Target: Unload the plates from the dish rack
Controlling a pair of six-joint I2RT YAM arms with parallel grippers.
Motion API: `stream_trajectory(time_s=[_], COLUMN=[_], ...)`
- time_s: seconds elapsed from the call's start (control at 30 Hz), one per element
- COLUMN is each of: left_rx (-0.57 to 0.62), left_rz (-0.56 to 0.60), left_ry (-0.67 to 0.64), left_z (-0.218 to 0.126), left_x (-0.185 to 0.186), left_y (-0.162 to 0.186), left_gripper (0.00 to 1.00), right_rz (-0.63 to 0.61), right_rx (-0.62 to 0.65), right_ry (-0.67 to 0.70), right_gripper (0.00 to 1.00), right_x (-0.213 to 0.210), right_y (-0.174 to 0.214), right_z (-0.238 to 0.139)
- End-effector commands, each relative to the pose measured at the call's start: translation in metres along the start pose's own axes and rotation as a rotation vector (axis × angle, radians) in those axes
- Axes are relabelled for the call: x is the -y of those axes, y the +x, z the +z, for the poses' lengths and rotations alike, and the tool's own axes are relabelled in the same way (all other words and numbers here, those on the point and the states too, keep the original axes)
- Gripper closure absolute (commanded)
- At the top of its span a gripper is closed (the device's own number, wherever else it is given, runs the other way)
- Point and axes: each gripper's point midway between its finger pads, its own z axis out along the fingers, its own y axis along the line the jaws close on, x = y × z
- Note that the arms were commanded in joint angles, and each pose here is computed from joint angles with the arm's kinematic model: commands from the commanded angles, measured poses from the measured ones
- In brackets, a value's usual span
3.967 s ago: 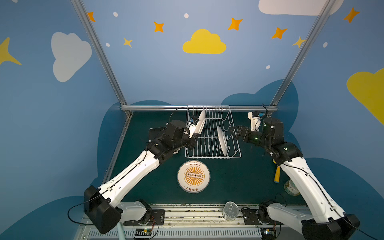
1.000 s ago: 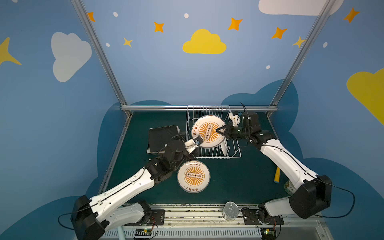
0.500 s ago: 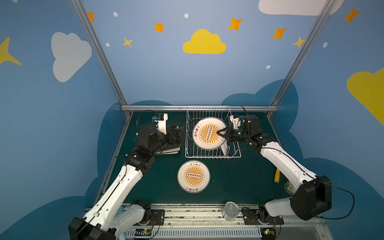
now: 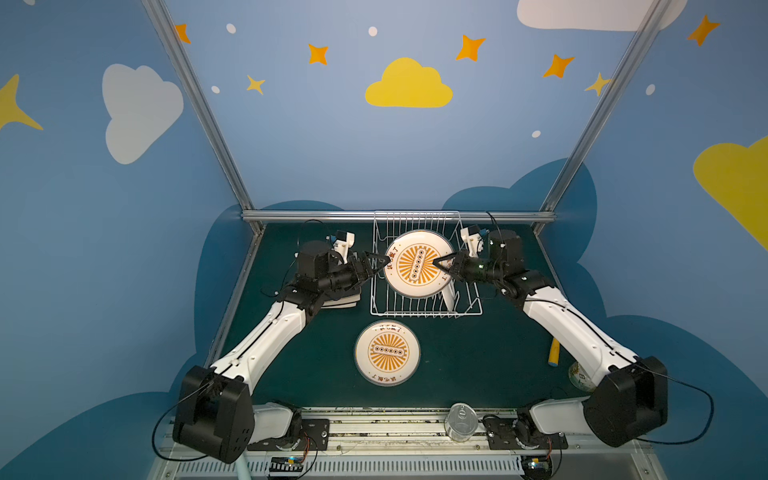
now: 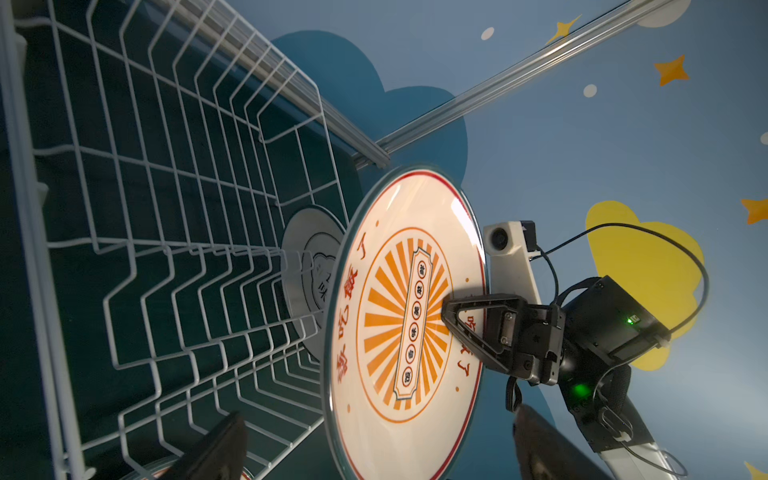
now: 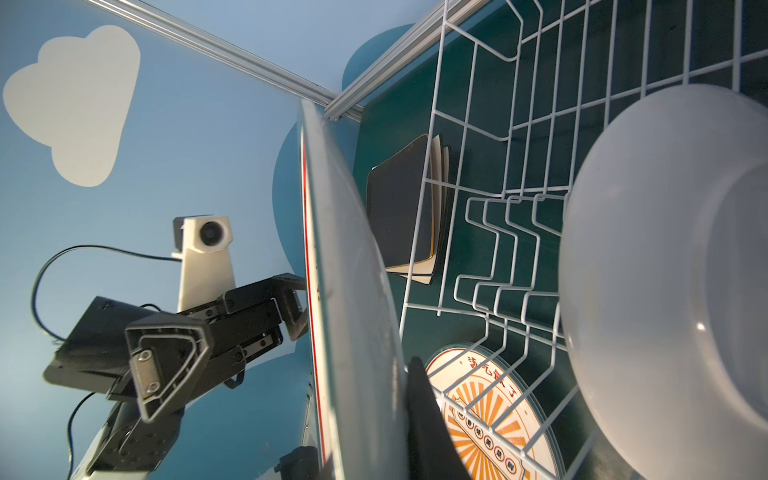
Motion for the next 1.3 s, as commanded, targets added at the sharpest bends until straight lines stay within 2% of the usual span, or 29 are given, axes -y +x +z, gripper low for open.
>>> stream_trajectory(time_s=[0.0,0.2,0.33,0.87,1.27], left_rx=[-0.042,-0.068,-0.09,-0.122,-0.122], left_rz=[-0.009,-0.018,-0.016,-0.017,-0.005], left_ry=[0.078,0.106,0.132,0.152,0.142], left_z=[0.008,0.024,0.032,0.039,0.037], left_x=[0.016,0.018,0.026,0.034,0.037], left_y=[0.004,0.005,0.007,0.013,0.013], left_gripper=[0.03,0.06,0.12,0.56,0.8], right_rz=[-0.033,-0.034,-0.025,0.003,0.005], right_rx=[0.021,0.009,-0.008,-0.062,-0.095], right_ry=[-0.073,-0.091,-0.096,-0.116,-0.115], right_gripper=[1.0,1.0,1.0,1.0,1.0], right_x=[-0.018,-0.021,-0.02,-0.017,-0.016], right_y=[-0.007,-0.006,-0.003,0.006,0.01], right_z=[-0.004,-0.002,0.0,0.008,0.011])
